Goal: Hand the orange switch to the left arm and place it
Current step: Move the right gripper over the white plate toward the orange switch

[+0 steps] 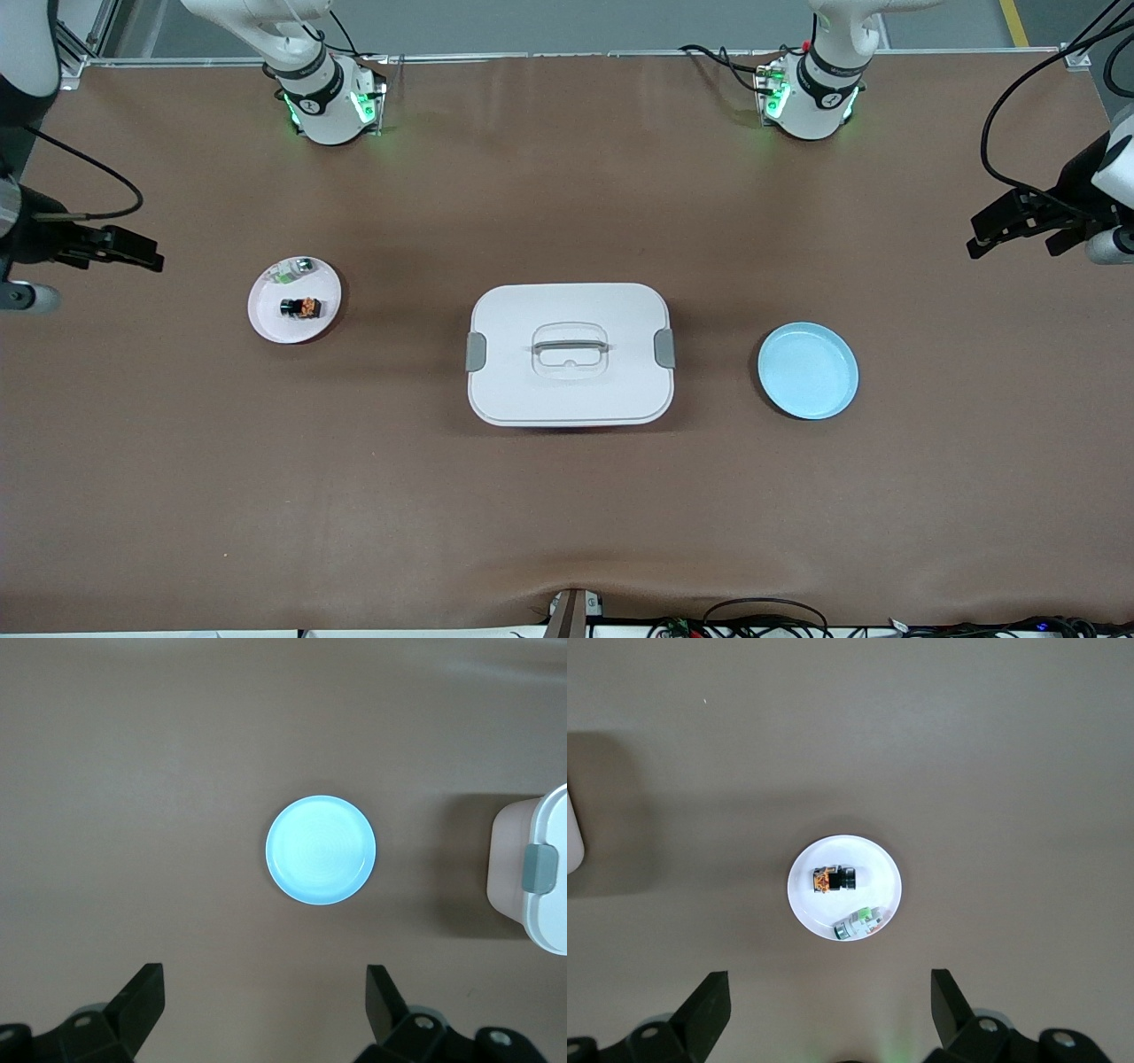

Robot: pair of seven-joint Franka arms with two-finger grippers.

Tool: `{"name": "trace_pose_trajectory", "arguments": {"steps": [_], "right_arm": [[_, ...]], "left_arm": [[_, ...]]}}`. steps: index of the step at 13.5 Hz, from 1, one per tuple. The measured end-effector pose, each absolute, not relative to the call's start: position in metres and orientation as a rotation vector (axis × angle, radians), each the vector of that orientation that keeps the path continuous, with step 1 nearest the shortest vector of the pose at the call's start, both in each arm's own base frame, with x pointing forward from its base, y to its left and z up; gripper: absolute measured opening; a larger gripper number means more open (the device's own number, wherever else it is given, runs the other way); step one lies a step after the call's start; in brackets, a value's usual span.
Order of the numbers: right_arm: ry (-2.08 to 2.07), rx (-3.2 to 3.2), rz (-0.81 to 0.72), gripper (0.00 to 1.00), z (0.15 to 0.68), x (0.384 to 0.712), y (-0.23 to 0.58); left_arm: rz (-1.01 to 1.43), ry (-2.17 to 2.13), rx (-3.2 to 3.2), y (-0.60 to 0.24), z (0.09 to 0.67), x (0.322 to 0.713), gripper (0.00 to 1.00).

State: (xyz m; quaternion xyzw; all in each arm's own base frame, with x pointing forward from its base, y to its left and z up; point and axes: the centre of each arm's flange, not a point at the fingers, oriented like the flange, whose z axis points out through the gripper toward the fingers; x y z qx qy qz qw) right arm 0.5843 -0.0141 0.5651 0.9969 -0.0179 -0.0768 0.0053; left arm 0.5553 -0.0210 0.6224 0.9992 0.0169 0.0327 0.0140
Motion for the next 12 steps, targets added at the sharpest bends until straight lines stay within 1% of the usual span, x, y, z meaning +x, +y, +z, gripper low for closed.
{"name": "trace_pose_trajectory", "arguments": {"steps": [2, 6, 8, 12], "right_arm": [[-0.022, 3.12, -0.244, 1.0, 0.548, 0.594, -0.002], [0.018, 3.11, -0.317, 1.0, 0.499, 0.593, 0.013], [0.025, 3.106, -0.343, 1.0, 0.465, 0.584, 0.015], [0.029, 3.105, -0.304, 1.0, 0.414, 0.551, 0.012]], "left_arm": [[0.102, 0.053, 3.111, -0.021, 0.622, 0.555, 1.0], [0.104, 0.052, 3.111, -0.021, 0.623, 0.555, 1.0], [0.107, 0.051, 3.111, -0.022, 0.624, 0.555, 1.0], [0.11, 0.05, 3.111, -0.022, 0.625, 0.555, 1.0]]}}
